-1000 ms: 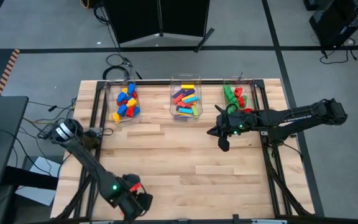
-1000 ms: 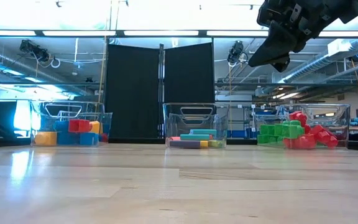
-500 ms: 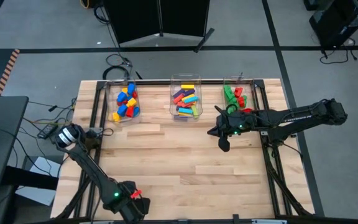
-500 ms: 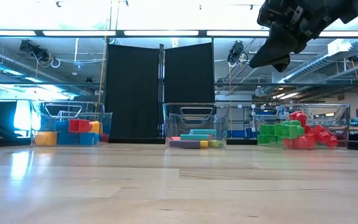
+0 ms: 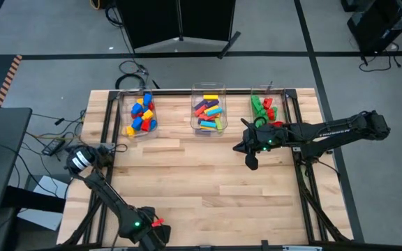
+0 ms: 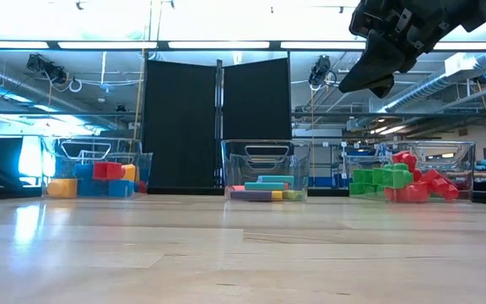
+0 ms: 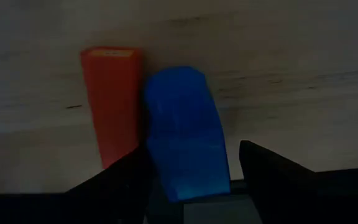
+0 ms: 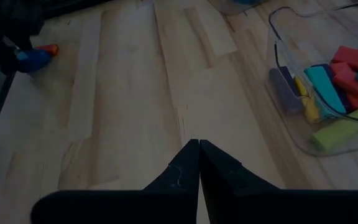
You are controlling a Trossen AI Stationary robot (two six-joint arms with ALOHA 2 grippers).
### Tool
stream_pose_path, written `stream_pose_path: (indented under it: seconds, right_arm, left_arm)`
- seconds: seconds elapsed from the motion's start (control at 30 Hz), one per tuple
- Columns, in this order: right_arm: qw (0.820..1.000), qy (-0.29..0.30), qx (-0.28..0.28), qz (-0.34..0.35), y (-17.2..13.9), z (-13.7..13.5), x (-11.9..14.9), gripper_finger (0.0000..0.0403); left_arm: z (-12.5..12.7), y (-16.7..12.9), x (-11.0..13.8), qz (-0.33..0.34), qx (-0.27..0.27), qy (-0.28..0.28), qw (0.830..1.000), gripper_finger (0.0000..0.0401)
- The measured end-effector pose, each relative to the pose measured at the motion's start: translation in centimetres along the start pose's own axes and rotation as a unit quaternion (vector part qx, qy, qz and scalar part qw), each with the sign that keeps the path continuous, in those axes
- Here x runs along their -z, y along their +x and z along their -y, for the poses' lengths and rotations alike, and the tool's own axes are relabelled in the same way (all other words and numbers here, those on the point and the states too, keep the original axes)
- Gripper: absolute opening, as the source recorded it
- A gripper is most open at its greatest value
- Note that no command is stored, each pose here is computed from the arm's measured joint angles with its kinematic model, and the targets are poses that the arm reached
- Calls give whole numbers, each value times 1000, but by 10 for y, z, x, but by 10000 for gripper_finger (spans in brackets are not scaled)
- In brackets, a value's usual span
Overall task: Sort blocks by size
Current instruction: Put the blue 1 stud game piece into the left transparent bin
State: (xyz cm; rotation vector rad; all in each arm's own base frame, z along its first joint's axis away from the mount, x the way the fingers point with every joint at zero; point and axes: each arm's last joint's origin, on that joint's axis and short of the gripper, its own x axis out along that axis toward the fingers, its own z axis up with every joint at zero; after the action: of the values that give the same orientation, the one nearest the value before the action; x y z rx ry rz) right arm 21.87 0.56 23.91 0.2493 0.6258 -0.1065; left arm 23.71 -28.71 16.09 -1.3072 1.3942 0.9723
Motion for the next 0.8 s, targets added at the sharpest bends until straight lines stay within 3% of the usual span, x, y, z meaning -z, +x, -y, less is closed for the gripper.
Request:
stream_pose_path:
  seconds: [0.27,0.5,0.8]
  right_arm:
    - [1000,0,0,0,0,0,0,24]
    - [1000,0,0,1,0,0,0,24]
    - [1000,0,0,1,0,0,0,23]
  left_arm:
    - [-1,6,-4,18,-15,-4,1000,225]
    - [2,5,-8,21,-17,14,1000,140]
    - [18,-13,-23,46,43,49,997,137]
